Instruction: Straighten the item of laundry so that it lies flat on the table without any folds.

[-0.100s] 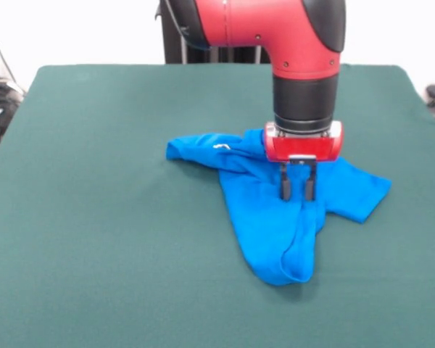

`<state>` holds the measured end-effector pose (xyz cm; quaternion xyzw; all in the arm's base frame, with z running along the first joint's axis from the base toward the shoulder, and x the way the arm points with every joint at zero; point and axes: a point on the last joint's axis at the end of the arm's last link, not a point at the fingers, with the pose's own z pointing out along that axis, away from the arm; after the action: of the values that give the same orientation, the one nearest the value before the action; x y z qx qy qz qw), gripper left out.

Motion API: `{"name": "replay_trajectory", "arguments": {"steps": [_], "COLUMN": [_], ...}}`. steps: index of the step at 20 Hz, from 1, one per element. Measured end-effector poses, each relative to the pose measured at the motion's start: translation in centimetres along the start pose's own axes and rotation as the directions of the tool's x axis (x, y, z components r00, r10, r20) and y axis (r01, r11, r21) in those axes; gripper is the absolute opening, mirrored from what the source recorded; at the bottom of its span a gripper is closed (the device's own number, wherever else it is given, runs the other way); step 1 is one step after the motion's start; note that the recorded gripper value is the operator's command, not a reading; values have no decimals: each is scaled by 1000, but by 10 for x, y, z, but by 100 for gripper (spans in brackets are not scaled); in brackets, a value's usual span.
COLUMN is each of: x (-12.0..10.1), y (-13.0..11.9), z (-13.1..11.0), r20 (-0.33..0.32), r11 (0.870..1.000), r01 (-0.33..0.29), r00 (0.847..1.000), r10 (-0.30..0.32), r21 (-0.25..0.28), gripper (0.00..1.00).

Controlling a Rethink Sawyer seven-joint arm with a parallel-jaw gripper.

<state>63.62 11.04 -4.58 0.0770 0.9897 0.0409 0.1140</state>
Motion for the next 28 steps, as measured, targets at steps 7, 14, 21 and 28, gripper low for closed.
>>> {"name": "replay_trajectory", "arguments": {"steps": [7,14,21,28], "x": [0,0,-6,-25], "y": [-2,-2,-10,-54], "z": [0,-1,-9,-23], "r20": [0,0,-3,-61], "r11": [1000,1000,1000,996], "r01": [-3,-3,-18,-84], "r00": [1000,1000,1000,994], "r10": [3,3,18,86], "r21": [0,1,1,28], "gripper": [0,0,0,0]}}
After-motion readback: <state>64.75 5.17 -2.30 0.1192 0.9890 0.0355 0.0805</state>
